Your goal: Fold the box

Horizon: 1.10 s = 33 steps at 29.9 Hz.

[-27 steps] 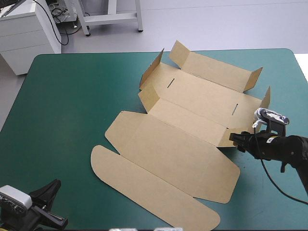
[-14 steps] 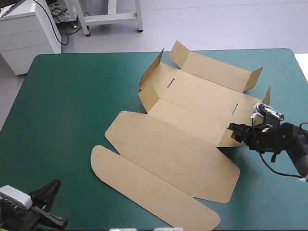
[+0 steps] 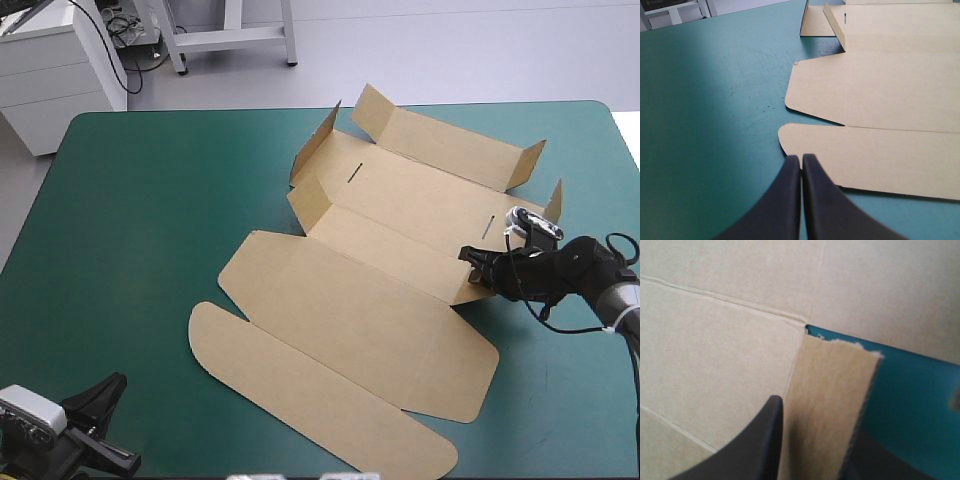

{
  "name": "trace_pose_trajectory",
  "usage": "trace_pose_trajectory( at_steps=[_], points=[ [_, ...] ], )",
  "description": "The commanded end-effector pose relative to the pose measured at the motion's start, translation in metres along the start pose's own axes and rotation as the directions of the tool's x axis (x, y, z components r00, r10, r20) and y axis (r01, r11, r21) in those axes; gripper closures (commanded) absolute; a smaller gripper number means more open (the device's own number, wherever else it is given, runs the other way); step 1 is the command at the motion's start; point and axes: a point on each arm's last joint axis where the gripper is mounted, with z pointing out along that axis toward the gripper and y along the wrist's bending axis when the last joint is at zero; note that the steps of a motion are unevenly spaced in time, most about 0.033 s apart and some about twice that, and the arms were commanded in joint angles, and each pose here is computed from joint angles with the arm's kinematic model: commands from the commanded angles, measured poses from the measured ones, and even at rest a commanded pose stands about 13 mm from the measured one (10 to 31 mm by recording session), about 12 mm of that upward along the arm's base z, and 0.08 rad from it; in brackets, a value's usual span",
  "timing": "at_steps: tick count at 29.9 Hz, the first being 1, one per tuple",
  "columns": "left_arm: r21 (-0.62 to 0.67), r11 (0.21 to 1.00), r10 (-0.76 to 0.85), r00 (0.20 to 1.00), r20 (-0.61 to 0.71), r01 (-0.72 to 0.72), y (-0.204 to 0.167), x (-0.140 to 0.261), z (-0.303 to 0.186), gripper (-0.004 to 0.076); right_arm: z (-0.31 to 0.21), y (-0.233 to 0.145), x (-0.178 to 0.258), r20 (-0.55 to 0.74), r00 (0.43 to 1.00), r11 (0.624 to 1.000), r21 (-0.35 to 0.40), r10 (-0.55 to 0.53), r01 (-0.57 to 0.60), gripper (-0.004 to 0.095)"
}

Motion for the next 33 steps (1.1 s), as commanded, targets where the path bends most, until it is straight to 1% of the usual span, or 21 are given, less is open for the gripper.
trace_pose_trajectory(
  at_steps=[1, 2, 5, 8, 11, 14, 17, 19, 21, 26, 28, 29, 30, 31, 33],
  points=[
    [0.010, 1.000, -0.008, 0.995, 0.101, 0.007, 0.000, -0.011, -0.005, 0.0731, -0.015, 0.014, -0.019, 0.052, 0.998, 0.998, -0.047, -0.044, 0.046, 0.0899],
    [0.010, 1.000, -0.008, 0.995, 0.101, 0.007, 0.000, -0.011, -0.005, 0.0731, -0.014, 0.015, -0.021, 0.037, 0.998, 0.997, -0.047, -0.058, 0.059, 0.0928],
    [0.010, 1.000, -0.008, 0.995, 0.101, 0.007, 0.000, -0.011, -0.005, 0.0731, -0.012, 0.019, -0.029, -0.044, 0.992, 0.992, -0.041, -0.120, 0.118, 0.0920],
    [0.010, 1.000, -0.008, 0.995, 0.101, 0.007, 0.000, -0.011, -0.005, 0.0731, -0.006, 0.019, -0.036, -0.157, 0.970, 0.982, -0.020, -0.186, 0.186, 0.0921],
    [0.010, 1.000, -0.006, 0.995, 0.101, 0.005, 0.000, -0.011, -0.005, 0.0731, -0.004, 0.018, -0.047, -0.219, 0.942, 0.964, 0.018, -0.254, 0.264, 0.0921],
    [0.011, 1.000, -0.008, 0.995, 0.101, 0.007, 0.000, -0.011, -0.005, 0.0731, -0.007, 0.021, -0.064, -0.223, 0.916, 0.936, 0.039, -0.333, 0.349, 0.0920],
    [0.011, 1.000, -0.008, 0.995, 0.101, 0.007, 0.000, -0.011, -0.005, 0.0731, -0.016, 0.029, -0.086, -0.178, 0.895, 0.903, 0.058, -0.409, 0.425, 0.0921],
    [0.011, 1.000, -0.008, 0.995, 0.101, 0.007, 0.000, -0.011, -0.005, 0.0731, -0.022, 0.036, -0.101, -0.163, 0.870, 0.875, 0.064, -0.465, 0.479, 0.0921],
    [0.011, 1.000, -0.008, 0.995, 0.101, 0.007, 0.000, -0.011, -0.005, 0.0731, -0.028, 0.043, -0.113, -0.164, 0.844, 0.849, 0.063, -0.510, 0.525, 0.0921],
    [0.011, 1.000, -0.008, 0.995, 0.101, 0.007, 0.000, -0.011, -0.005, 0.0731, -0.032, 0.060, -0.144, -0.178, 0.785, 0.794, 0.028, -0.593, 0.607, 0.0921],
    [0.011, 1.000, -0.008, 0.995, 0.101, 0.007, 0.000, -0.011, -0.005, 0.0731, -0.031, 0.070, -0.155, -0.152, 0.748, 0.751, 0.049, -0.646, 0.658, 0.0921],
    [0.011, 1.000, -0.008, 0.995, 0.101, 0.007, 0.000, -0.011, -0.005, 0.0731, -0.029, 0.076, -0.159, -0.151, 0.722, 0.722, 0.067, -0.675, 0.689, 0.0921],
    [0.011, 1.000, -0.008, 0.995, 0.101, 0.007, 0.000, -0.011, -0.005, 0.0731, -0.026, 0.082, -0.161, -0.156, 0.678, 0.674, 0.083, -0.718, 0.734, 0.0921],
    [0.011, 1.000, -0.008, 0.995, 0.101, 0.007, 0.000, -0.011, -0.005, 0.0731, -0.023, 0.088, -0.163, -0.168, 0.625, 0.618, 0.098, -0.762, 0.780, 0.0923],
    [0.011, 1.000, -0.008, 0.995, 0.101, 0.007, 0.000, -0.011, -0.005, 0.0731, -0.014, 0.099, -0.164, -0.202, 0.533, 0.519, 0.123, -0.821, 0.846, 0.0927]
  ],
)
